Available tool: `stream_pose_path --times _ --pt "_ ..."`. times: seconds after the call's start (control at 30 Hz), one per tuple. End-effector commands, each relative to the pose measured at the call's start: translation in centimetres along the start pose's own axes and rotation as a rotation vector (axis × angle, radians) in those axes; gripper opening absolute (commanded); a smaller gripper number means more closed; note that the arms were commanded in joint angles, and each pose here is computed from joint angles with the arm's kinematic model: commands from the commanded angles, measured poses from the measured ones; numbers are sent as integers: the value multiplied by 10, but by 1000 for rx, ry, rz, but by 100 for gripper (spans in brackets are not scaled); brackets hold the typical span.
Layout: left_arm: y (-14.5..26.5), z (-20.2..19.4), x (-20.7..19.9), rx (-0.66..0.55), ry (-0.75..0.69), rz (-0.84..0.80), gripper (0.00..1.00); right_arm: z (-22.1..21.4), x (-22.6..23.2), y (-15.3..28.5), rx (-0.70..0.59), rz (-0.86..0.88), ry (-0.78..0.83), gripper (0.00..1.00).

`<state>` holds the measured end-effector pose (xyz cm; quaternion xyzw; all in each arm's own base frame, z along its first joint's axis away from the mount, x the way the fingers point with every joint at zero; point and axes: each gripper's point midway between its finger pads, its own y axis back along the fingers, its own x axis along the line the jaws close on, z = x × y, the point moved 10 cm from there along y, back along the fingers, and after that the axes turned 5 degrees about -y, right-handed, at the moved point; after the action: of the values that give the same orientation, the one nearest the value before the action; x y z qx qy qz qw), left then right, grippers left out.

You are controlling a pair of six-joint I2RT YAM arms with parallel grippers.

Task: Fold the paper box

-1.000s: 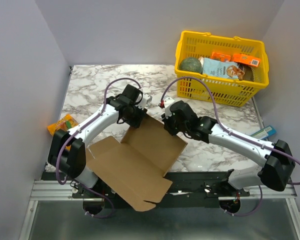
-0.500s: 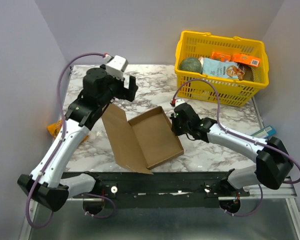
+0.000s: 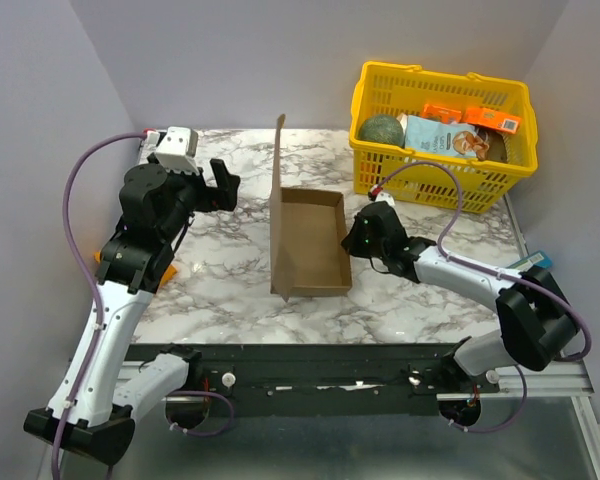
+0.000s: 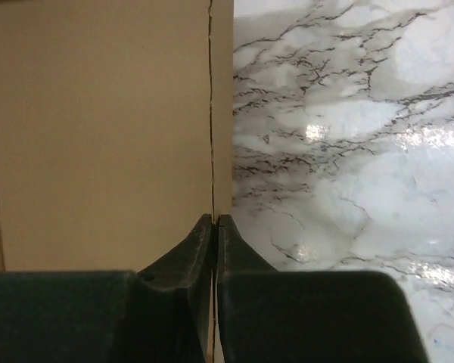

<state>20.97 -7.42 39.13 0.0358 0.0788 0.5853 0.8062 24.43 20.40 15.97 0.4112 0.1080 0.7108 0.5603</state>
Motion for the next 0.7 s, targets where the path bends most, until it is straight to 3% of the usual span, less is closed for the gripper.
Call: stream_pose_path --times 0.0,0.03,0.1,0.13,0.23,0.47,0.6,0.63,0.67 --pt "7 -25 -4 91 70 -73 99 3 6 -11 -100 43 -132 25" --pt "8 -25 -4 89 69 -82 99 0 3 -12 -109 55 -134 42" --pt "7 -27 -4 92 60 -82 99 1 3 -10 -119 60 -127 60" --pt "6 -28 -4 101 59 -88 99 0 2 -9 -118 63 -118 75" --pt "2 -28 -5 118 63 -107 99 4 1 -4 -131 45 -93 81" --pt "-4 -24 -13 88 98 -207 99 17 -5 28 -222 9 -47 82" --pt "-16 -18 -17 129 77 -283 99 20 -18 49 -252 -84 -17 83" --pt "-18 -20 -17 155 73 -288 99 15 -25 53 -218 -120 -10 98" --pt "-20 -14 -17 155 45 -298 98 15 -29 56 -196 -133 -18 100"
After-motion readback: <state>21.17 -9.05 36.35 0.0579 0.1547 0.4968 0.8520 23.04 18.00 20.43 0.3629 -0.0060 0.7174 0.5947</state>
